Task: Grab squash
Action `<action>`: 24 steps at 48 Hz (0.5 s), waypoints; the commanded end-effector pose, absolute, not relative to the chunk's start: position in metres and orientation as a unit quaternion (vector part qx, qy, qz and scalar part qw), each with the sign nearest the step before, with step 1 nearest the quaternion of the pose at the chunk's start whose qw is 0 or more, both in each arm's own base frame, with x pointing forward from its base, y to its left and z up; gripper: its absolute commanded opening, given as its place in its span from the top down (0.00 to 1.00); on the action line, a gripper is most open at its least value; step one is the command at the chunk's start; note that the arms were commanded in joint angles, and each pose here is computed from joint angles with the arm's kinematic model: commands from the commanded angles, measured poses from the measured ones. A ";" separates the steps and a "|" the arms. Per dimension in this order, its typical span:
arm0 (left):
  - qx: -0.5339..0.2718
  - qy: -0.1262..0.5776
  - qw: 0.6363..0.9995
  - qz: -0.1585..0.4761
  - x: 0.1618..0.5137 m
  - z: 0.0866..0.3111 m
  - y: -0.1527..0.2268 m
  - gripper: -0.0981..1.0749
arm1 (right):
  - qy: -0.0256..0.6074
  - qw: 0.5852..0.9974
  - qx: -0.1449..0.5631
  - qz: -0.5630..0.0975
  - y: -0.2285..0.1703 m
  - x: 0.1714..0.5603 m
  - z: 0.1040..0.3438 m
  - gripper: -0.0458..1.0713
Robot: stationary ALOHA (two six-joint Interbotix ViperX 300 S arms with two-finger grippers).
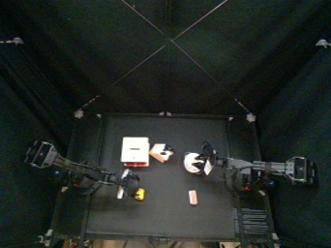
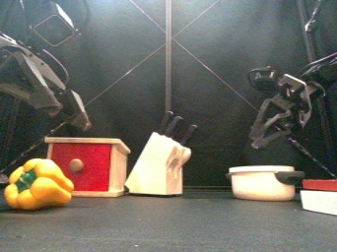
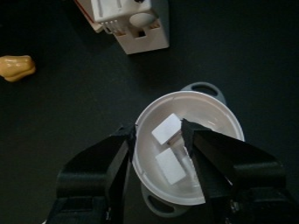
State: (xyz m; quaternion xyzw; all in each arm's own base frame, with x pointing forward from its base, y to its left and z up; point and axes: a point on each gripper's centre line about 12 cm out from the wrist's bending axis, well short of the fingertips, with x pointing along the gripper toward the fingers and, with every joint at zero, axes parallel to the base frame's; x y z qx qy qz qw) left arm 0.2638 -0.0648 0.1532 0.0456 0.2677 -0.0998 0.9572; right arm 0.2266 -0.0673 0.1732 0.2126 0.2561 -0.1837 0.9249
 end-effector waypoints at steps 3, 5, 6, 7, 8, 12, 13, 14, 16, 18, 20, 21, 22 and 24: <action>0.038 0.273 0.956 -0.103 0.275 0.154 -0.073 0.06 | 0.239 0.931 0.212 -0.179 -0.068 0.232 0.183 0.22; 0.034 0.281 0.954 -0.103 0.276 0.152 -0.074 0.06 | 0.240 0.930 0.211 -0.180 -0.068 0.232 0.183 0.22; 0.033 0.283 0.953 -0.102 0.277 0.151 -0.074 0.06 | 0.239 0.931 0.212 -0.179 -0.068 0.232 0.183 0.22; 0.031 0.286 0.952 -0.101 0.277 0.150 -0.074 0.06 | 0.239 0.931 0.212 -0.179 -0.068 0.232 0.183 0.22; 0.030 0.289 0.952 -0.101 0.278 0.149 -0.075 0.06 | 0.239 0.930 0.212 -0.179 -0.068 0.232 0.183 0.22; 0.021 0.305 0.947 -0.102 0.278 0.144 -0.079 0.06 | 0.239 0.930 0.214 -0.180 -0.068 0.232 0.183 0.22; 0.018 0.310 0.945 -0.102 0.278 0.142 -0.080 0.06 | 0.239 0.930 0.215 -0.180 -0.068 0.232 0.183 0.22; 0.015 0.315 0.944 -0.102 0.278 0.141 -0.081 0.06 | 0.239 0.930 0.215 -0.179 -0.068 0.233 0.183 0.22; 0.009 0.324 0.941 -0.099 0.279 0.137 -0.082 0.06 | 0.239 0.930 0.214 -0.180 -0.068 0.232 0.183 0.22; 0.002 0.333 0.938 -0.097 0.279 0.134 -0.083 0.06 | 0.239 0.930 0.214 -0.180 -0.068 0.232 0.183 0.22; -0.005 0.346 0.934 -0.093 0.279 0.130 -0.084 0.06 | 0.241 0.929 0.214 -0.180 -0.068 0.233 0.182 0.22; -0.006 0.350 0.932 -0.093 0.279 0.128 -0.084 0.06 | 0.240 0.930 0.214 -0.179 -0.068 0.233 0.182 0.22; -0.008 0.353 0.931 -0.092 0.280 0.127 -0.084 0.06 | 0.240 0.930 0.214 -0.179 -0.068 0.233 0.182 0.22; -0.009 0.363 0.927 -0.092 0.280 0.124 -0.085 0.06 | 0.241 0.929 0.215 -0.180 -0.068 0.233 0.182 0.22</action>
